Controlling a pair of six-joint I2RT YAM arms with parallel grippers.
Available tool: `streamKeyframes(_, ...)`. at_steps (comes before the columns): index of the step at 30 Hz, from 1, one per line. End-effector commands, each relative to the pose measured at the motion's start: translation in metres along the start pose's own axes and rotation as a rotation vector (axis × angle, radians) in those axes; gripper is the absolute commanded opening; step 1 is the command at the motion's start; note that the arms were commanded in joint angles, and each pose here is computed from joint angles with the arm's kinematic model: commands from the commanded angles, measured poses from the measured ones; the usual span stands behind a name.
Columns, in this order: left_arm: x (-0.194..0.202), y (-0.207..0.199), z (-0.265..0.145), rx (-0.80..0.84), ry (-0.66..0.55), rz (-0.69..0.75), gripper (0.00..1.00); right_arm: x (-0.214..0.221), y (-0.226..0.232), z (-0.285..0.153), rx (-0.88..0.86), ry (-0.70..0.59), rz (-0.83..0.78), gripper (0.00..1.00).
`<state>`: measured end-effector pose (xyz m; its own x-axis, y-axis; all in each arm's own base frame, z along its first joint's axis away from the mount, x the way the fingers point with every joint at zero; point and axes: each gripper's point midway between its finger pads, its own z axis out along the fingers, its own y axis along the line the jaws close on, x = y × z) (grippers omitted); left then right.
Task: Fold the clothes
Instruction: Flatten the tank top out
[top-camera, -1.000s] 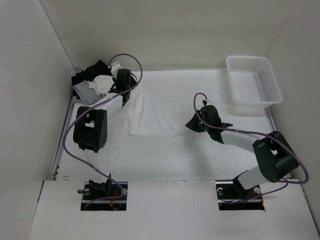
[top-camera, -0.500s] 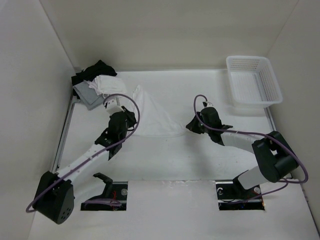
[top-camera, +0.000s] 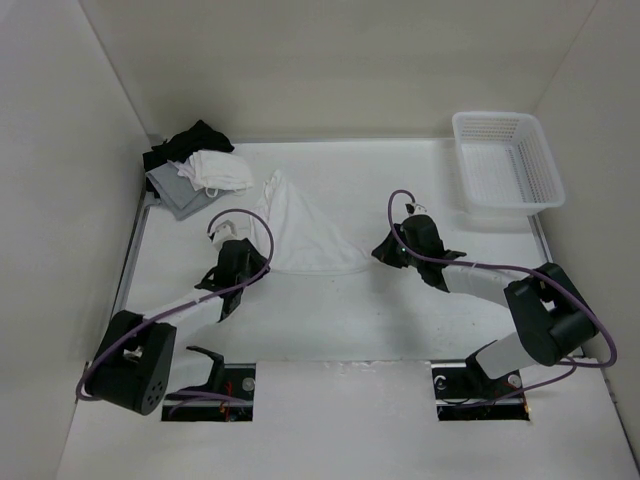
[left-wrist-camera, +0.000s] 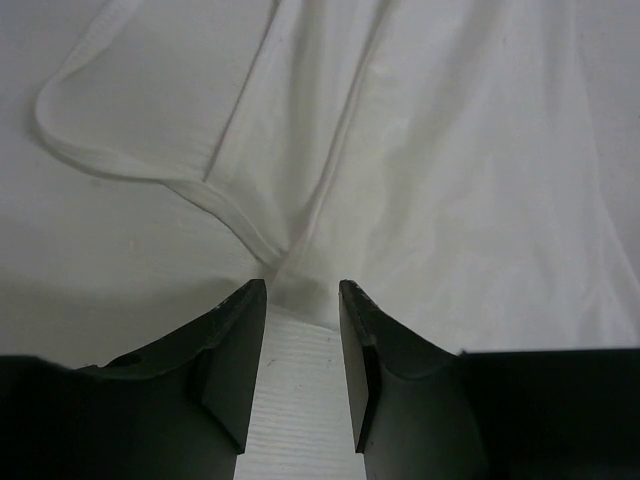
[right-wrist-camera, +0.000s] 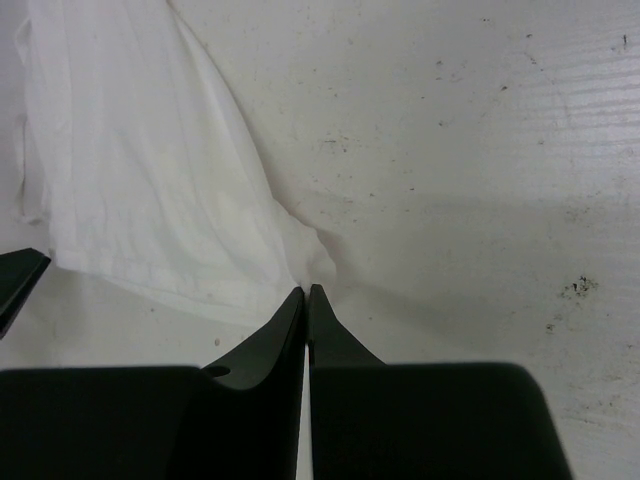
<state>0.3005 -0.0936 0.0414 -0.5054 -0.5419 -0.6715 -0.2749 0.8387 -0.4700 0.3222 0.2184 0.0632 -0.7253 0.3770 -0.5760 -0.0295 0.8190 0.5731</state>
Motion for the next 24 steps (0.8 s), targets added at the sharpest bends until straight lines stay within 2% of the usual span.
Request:
streamKeyframes(1, -0.008, -0.021, 0.007, 0.102, -0.024, -0.012, 0.33, -0.012, 0.014, -0.004, -0.059, -0.052, -0.019, 0.04)
streamKeyframes(5, -0.005, -0.014, 0.012, 0.076, -0.017, -0.008, 0.26, -0.012, 0.013, -0.002, -0.056, -0.049, -0.018, 0.04)
streamKeyframes(8, -0.009, -0.012, 0.009, 0.07, -0.027, -0.01, 0.25, -0.011, 0.012, -0.001, -0.053, -0.045, -0.02, 0.04)
streamKeyframes(13, -0.015, 0.004, 0.002, 0.003, -0.057, -0.013, 0.34, -0.011, 0.012, -0.001, -0.053, -0.045, -0.02, 0.04)
streamKeyframes(17, -0.016, 0.01, 0.001, -0.02, -0.067, -0.004, 0.35, -0.012, 0.013, -0.001, -0.055, -0.048, -0.02, 0.04)
streamKeyframes(24, -0.003, 0.002, 0.011, 0.001, -0.014, 0.016, 0.26, -0.013, 0.014, -0.002, -0.06, -0.053, -0.023, 0.04)
